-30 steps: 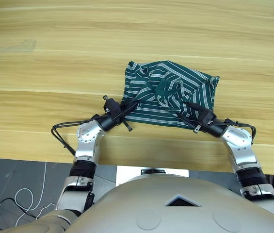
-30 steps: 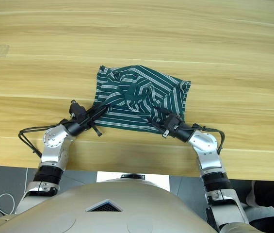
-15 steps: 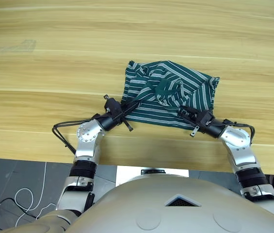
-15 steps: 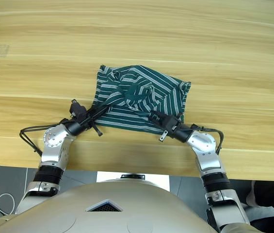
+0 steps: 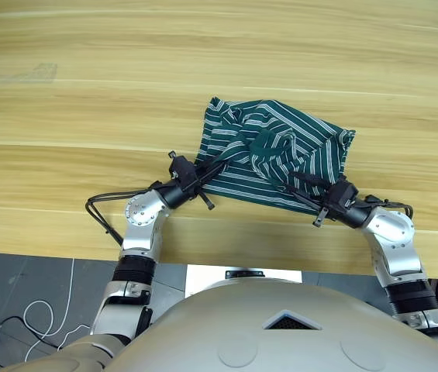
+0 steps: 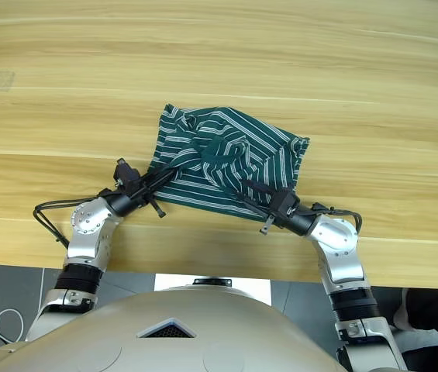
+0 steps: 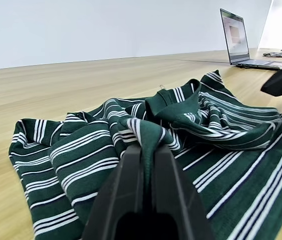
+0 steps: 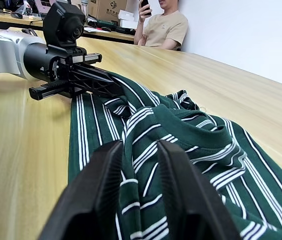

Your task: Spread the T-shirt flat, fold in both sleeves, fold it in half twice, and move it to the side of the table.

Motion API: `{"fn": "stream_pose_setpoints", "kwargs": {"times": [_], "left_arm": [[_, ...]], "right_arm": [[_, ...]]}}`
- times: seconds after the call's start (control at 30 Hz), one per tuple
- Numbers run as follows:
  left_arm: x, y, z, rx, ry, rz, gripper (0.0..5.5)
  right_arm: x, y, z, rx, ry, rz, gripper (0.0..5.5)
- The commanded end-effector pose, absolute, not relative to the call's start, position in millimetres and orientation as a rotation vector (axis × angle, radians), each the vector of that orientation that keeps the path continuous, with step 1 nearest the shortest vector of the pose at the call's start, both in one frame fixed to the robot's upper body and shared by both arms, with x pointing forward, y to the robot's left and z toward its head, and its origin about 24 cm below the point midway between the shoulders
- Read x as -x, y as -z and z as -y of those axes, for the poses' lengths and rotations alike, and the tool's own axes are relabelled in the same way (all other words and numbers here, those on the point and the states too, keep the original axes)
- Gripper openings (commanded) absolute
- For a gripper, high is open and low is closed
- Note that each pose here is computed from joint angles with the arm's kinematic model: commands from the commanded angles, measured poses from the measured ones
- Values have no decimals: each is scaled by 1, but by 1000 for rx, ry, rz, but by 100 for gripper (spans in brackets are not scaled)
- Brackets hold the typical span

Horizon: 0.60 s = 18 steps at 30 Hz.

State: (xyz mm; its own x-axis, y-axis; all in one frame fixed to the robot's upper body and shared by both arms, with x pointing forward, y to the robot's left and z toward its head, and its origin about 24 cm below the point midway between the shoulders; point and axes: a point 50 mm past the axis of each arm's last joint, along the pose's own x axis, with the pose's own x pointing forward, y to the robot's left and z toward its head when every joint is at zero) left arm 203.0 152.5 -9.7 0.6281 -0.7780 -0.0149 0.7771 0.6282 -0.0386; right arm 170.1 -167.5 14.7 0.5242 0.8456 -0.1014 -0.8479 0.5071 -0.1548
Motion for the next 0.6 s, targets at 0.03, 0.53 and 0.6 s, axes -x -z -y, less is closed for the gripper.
{"fn": "stream_pose_setpoints", "kwargs": {"times": [0.03,0.53,0.6], "left_arm": [[-206,9,-150,28,909,-32,0],[-206,7,-146,31,921,-25,0],[-206,7,-146,35,920,-27,0]], "right_arm": [[-172,-11,171,227,-1020,-49,198],[-169,11,164,297,-1012,-166,338],[-169,12,164,295,-1009,-170,338]]}}
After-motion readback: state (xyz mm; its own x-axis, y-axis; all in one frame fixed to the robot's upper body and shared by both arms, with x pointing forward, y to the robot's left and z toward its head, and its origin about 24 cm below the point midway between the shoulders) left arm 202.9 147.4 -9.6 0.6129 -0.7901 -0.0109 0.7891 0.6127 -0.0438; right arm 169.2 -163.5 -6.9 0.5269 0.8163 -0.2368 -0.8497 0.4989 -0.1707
